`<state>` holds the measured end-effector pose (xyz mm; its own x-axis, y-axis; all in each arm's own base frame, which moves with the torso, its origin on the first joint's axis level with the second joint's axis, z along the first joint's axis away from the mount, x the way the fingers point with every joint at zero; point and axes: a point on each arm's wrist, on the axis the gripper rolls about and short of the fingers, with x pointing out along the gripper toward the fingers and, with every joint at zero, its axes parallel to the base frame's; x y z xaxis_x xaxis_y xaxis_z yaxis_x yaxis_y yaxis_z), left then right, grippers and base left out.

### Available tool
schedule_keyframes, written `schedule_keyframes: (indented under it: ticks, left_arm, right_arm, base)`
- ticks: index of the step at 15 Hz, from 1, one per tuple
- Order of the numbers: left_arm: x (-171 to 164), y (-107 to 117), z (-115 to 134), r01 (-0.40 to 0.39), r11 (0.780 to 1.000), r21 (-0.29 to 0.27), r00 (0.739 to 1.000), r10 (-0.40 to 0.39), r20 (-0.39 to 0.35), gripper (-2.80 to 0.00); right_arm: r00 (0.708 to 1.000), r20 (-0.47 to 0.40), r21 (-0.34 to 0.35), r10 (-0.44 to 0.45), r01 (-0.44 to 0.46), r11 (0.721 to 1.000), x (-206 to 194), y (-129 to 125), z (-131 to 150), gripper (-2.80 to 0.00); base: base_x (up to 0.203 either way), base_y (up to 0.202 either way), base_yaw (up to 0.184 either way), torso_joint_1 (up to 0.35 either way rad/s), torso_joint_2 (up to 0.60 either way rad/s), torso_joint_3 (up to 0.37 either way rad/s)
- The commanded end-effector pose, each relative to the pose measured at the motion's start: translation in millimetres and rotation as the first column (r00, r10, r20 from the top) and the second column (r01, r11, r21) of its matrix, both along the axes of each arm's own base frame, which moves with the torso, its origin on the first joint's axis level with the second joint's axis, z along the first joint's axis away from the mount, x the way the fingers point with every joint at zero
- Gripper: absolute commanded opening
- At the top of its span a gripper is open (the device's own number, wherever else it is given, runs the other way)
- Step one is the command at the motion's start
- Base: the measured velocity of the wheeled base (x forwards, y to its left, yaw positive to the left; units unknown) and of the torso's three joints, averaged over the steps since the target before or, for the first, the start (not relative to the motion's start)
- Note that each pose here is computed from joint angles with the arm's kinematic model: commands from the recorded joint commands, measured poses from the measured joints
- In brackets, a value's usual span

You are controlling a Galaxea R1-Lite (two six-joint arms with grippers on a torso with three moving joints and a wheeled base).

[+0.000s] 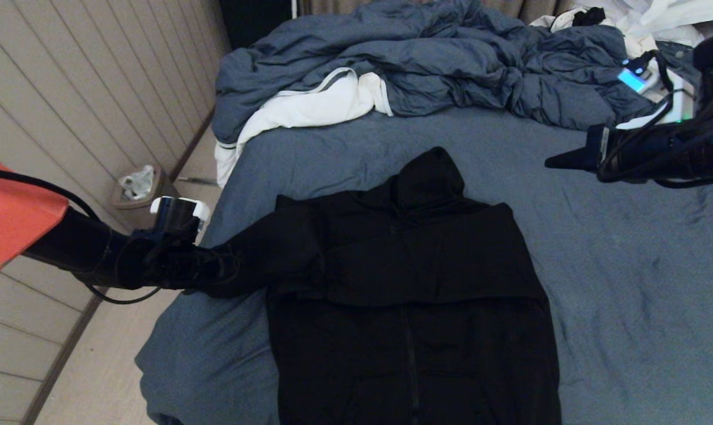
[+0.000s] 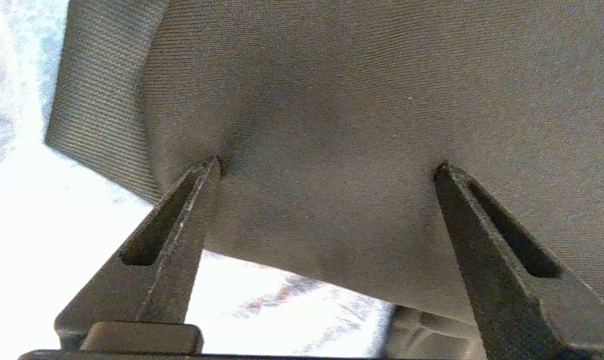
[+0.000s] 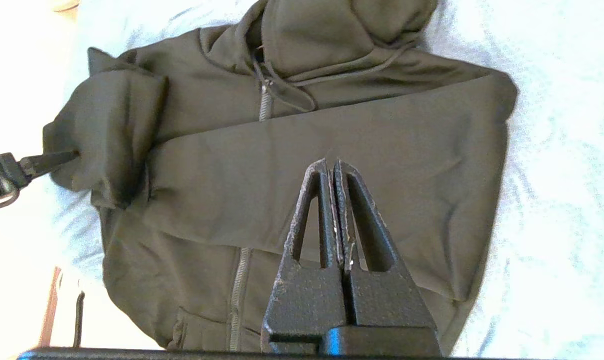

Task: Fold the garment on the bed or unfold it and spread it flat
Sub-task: Fold the black sweatshirt

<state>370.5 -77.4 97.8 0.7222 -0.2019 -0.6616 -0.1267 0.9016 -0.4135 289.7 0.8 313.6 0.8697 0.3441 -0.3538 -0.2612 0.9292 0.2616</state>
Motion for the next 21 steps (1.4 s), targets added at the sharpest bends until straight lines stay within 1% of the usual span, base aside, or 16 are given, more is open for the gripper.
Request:
schedule_keyframes:
  ticks: [1,4,5,7,8,13,16,17,19,20,21]
  left_arm:
    - [-0.3,0.2,-7.4,-0.003,1.000,0.001,1.000,0.003,-0.016,0.00]
    - [7.8,-1.5,-19.4,-0.001,1.000,-0.001,1.000,0.001,-0.020,0.00]
    - [12.0,-2.5,-19.5,0.002,1.000,-0.004,1.000,-0.002,-0.008,0.00]
    - [15.9,-4.4,-19.4,0.022,1.000,-0.019,1.000,-0.022,-0.006,0.00]
    - [16.7,-4.6,-18.3,0.024,1.000,-0.021,1.000,-0.024,-0.002,-2.80]
    - [19.8,-5.3,-13.9,0.022,0.999,-0.026,1.000,-0.022,0.015,-2.80]
    - [22.8,-7.4,-2.2,0.026,0.999,-0.035,0.998,-0.025,0.050,-2.80]
    - [24.0,-8.6,3.9,0.028,0.999,-0.038,0.998,-0.026,0.058,-2.80]
    - [20.5,-10.8,28.2,0.037,0.998,-0.044,0.996,-0.033,0.083,-2.80]
    - [16.7,-14.6,40.9,0.049,0.998,-0.048,0.994,-0.044,0.101,-2.80]
    - [11.0,-23.5,54.6,0.074,0.996,-0.051,0.991,-0.068,0.118,-2.80]
  right_arm:
    - [1.000,-0.008,0.002,0.001,-0.001,1.000,2.4,-0.1,-1.8,-2.80]
    - [1.000,-0.006,0.002,0.001,-0.001,1.000,2.4,-0.1,-1.4,-2.80]
    - [1.000,-0.006,0.002,0.001,-0.001,1.000,2.4,-0.1,-1.4,-2.80]
    - [1.000,-0.005,0.002,0.001,-0.001,1.000,2.4,-0.5,-1.0,-2.80]
    - [1.000,-0.005,0.002,0.001,-0.001,1.000,2.4,-0.5,-1.0,-2.80]
    - [1.000,-0.001,0.007,-0.004,0.004,1.000,1.8,-1.0,0.7,-2.80]
    - [1.000,0.005,0.007,-0.006,0.005,1.000,0.5,-1.4,2.4,-2.80]
    - [1.000,0.006,0.008,-0.006,0.006,1.000,0.3,-1.4,2.9,-2.80]
    - [1.000,0.010,0.009,-0.011,0.011,1.000,-0.7,-3.1,3.8,-2.80]
    - [1.000,0.011,0.009,-0.012,0.012,1.000,-1.1,-3.5,4.3,-2.80]
    - [1.000,0.013,0.009,-0.012,0.012,1.000,-1.2,-3.5,4.7,-2.80]
  base:
    - [0.000,0.000,0.000,0.000,0.00,0.000]
    - [0.000,0.000,0.000,0.000,0.00,0.000]
    - [0.000,0.000,0.000,0.000,0.00,0.000]
    - [0.000,0.000,0.000,0.000,0.00,0.000]
    - [0.000,0.000,0.000,0.000,0.00,0.000]
    - [0.000,0.000,0.000,0.000,0.00,0.000]
    - [0.000,0.000,0.000,0.000,0.00,0.000]
    - [0.000,0.000,0.000,0.000,0.00,0.000]
    - [0.000,0.000,0.000,0.000,0.00,0.000]
    - [0.000,0.000,0.000,0.000,0.00,0.000]
    - [0.000,0.000,0.000,0.000,0.00,0.000]
